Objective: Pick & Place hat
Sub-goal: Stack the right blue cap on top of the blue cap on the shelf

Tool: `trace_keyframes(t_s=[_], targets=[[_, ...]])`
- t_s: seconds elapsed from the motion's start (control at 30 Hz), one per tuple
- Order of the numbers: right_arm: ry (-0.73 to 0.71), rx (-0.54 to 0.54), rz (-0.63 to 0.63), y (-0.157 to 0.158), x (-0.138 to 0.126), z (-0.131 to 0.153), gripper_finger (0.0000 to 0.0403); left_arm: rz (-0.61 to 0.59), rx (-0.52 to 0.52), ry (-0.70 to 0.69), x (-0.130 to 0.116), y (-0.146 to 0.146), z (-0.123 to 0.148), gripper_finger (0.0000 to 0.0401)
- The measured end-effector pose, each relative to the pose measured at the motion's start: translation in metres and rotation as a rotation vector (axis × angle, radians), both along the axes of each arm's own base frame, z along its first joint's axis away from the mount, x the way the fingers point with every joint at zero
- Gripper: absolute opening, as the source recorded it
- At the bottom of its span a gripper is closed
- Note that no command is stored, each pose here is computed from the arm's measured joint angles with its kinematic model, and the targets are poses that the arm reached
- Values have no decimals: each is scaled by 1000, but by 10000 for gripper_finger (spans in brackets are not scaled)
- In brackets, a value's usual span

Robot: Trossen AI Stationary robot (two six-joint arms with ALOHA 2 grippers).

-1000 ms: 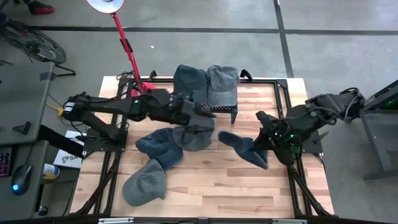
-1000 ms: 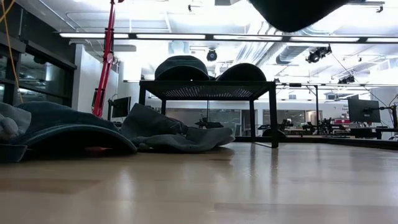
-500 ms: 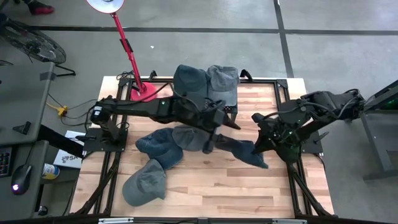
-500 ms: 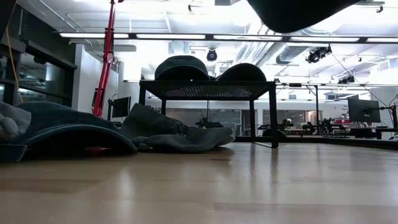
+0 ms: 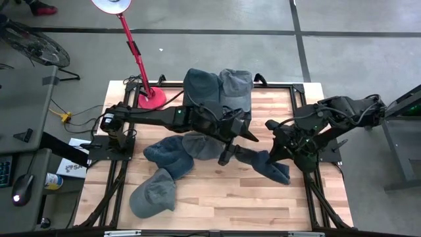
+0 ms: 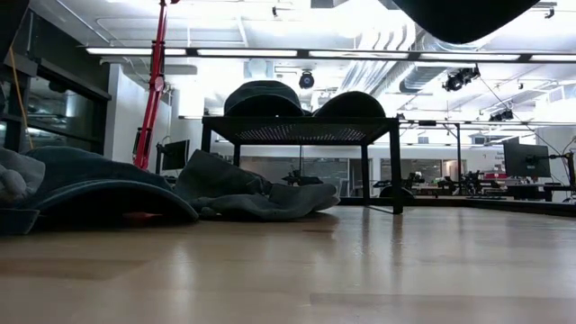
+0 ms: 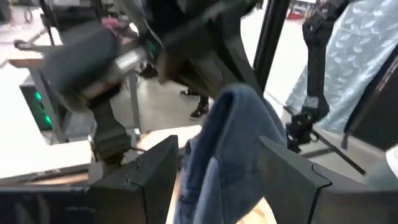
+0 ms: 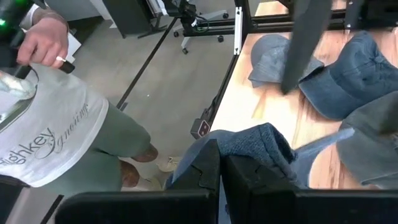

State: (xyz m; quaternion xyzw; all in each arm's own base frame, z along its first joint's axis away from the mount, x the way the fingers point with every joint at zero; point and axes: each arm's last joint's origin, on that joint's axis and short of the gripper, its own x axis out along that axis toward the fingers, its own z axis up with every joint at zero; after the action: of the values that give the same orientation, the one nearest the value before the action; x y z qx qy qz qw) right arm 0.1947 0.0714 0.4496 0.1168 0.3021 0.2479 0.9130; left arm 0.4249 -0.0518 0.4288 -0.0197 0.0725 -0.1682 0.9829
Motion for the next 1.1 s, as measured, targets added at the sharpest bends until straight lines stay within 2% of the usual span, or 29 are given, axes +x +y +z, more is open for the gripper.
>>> trace_keyframes(t_s=[0.53,0.83,1.1], targets=[[-59,-20,0,-4,4,3,0,0,-5,-9,7,-1,-6,209],[-76,-34,-18,-5,4,4,0,-26,-20,157,3,-1,-20,209],[-114,-46,-44,-7,0,14,0,-27,-43,232,1,-1,-26,199]])
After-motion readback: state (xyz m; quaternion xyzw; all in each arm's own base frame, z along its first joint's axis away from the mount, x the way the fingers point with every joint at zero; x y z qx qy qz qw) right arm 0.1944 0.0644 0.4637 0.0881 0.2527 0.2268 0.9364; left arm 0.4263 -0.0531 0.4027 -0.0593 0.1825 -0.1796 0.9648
